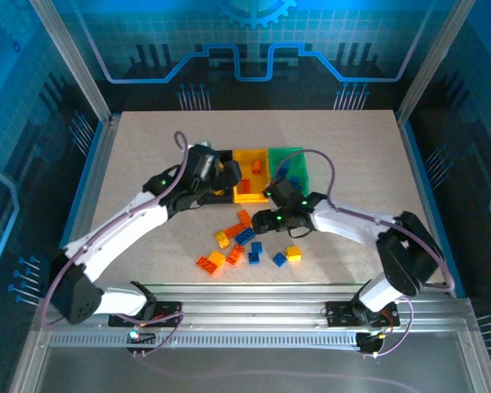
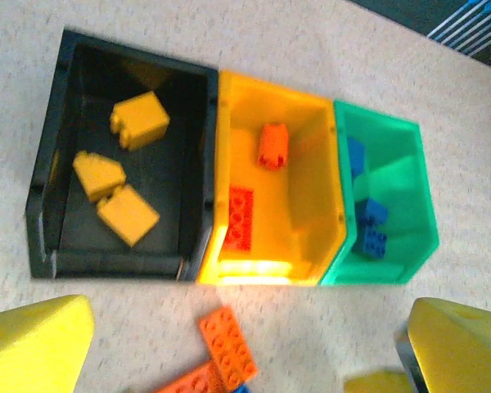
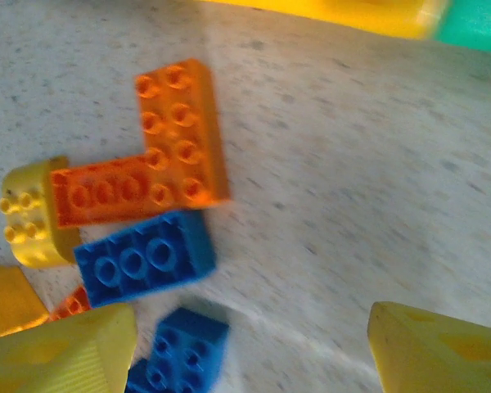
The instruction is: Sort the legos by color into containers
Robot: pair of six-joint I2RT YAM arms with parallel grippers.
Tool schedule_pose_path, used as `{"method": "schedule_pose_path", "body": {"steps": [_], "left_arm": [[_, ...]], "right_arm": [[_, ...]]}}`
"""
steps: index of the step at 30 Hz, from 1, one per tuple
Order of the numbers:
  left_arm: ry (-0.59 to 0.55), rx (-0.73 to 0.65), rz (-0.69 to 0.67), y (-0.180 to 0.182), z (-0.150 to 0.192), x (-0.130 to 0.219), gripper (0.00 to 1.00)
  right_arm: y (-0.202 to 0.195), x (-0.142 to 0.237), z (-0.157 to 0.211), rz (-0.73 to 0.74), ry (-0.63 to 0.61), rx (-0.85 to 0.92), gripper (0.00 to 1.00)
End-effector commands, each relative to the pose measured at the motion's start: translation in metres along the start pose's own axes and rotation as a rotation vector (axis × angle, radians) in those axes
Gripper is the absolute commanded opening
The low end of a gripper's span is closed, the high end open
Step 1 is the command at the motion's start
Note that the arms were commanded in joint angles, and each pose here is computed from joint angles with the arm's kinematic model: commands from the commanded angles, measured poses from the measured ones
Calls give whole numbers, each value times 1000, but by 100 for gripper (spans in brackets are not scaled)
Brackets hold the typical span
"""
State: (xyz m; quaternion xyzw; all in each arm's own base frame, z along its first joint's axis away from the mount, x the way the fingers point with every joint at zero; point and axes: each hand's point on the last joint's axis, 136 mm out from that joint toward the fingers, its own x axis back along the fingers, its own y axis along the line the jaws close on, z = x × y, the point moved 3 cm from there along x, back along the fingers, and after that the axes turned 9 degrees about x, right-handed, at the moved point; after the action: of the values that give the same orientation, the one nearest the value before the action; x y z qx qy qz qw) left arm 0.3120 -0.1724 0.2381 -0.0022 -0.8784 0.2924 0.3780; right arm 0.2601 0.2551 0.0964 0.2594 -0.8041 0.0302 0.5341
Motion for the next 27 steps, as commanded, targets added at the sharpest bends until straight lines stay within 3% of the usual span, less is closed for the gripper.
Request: {"method": "schedule_pose_path", "body": {"steps": [1, 11, 15, 20, 27], "left_arm": [[34, 51, -49, 38, 27, 3, 99], [50, 132, -142, 119, 73, 27, 99], [60, 143, -151, 129, 80, 28, 99], [59, 142, -152, 130, 81, 28, 99], [55, 137, -150, 130, 81, 28, 99]], "right_arm": [[20, -15, -32, -8, -78, 51, 73], [15, -66, -44, 119, -2, 30, 65], [14, -75, -39, 139, 26, 30, 64], [2, -70, -31, 205, 31, -23, 54], [-16, -58, -17, 253, 4, -102, 48]]}}
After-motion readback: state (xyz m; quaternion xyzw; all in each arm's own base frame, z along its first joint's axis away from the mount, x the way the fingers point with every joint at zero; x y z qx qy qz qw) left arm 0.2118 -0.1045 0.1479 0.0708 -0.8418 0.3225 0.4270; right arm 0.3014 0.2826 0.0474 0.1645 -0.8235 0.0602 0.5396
